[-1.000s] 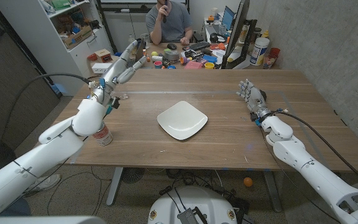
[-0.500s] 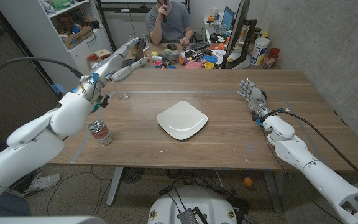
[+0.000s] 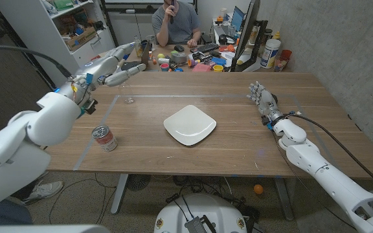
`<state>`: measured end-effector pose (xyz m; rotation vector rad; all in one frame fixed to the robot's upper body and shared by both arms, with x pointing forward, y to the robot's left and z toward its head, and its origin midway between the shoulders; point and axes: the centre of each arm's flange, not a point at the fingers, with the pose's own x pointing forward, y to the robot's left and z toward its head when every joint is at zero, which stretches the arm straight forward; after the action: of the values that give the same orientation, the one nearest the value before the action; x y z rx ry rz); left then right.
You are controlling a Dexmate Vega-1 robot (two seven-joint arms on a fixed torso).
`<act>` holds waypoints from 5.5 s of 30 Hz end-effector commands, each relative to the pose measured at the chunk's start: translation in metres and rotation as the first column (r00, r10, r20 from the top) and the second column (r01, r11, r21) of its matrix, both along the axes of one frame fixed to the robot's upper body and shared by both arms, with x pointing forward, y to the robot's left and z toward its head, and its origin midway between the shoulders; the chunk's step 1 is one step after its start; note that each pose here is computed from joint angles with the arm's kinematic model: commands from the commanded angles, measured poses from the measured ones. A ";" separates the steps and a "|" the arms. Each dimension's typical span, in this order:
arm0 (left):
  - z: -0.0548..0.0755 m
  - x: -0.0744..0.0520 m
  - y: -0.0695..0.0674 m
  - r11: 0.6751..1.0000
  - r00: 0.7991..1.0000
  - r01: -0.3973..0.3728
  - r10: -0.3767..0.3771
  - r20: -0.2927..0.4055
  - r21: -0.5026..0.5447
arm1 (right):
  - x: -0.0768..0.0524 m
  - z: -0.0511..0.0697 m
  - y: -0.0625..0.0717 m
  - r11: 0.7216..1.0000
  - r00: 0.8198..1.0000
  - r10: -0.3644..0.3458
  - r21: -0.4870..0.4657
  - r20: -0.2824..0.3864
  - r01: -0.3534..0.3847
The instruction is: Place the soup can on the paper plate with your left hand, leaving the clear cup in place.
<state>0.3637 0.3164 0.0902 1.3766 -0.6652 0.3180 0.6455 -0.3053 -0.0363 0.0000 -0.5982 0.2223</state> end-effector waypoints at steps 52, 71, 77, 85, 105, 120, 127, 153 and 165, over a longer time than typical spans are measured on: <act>-0.015 -0.031 0.094 0.824 0.827 -0.345 0.494 -0.270 0.450 | 0.006 -0.001 0.030 1.000 1.000 -0.007 -0.031 -0.017 0.007; -0.036 0.001 0.098 0.764 0.788 -0.326 0.545 -0.286 0.556 | 0.006 -0.002 0.037 0.999 1.000 -0.013 -0.033 -0.013 0.012; -0.046 0.010 0.094 0.728 0.776 -0.325 0.570 -0.271 0.604 | 0.005 -0.003 0.039 0.999 1.000 -0.014 -0.036 -0.012 0.014; -0.057 0.026 0.090 0.676 0.753 -0.319 0.606 -0.255 0.664 | 0.003 -0.003 0.039 0.999 1.000 -0.018 -0.040 -0.008 0.018; -0.077 0.052 0.077 0.641 0.748 -0.268 0.609 -0.264 0.719 | 0.001 -0.005 0.034 0.999 1.000 -0.020 -0.032 -0.002 0.020; -0.094 0.060 0.064 0.574 0.732 -0.237 0.636 -0.244 0.784 | 0.004 -0.007 0.030 1.000 1.000 -0.015 -0.024 -0.002 0.015; -0.106 0.065 0.061 0.546 0.722 -0.224 0.649 -0.239 0.807 | 0.004 -0.009 0.026 1.000 1.000 -0.018 -0.019 -0.006 0.018; -0.137 0.081 0.070 0.402 0.689 -0.298 0.718 -0.096 0.866 | -0.004 -0.016 0.014 0.999 0.999 -0.043 -0.019 -0.018 0.042; -0.142 0.090 0.070 0.370 0.700 -0.354 0.714 -0.019 0.859 | -0.006 -0.012 0.014 0.998 0.999 -0.050 -0.025 -0.009 0.050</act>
<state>0.4465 0.3848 -0.0451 2.4862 0.1343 0.1870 0.6414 -0.2908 -0.0500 -0.0307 -0.5828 0.1865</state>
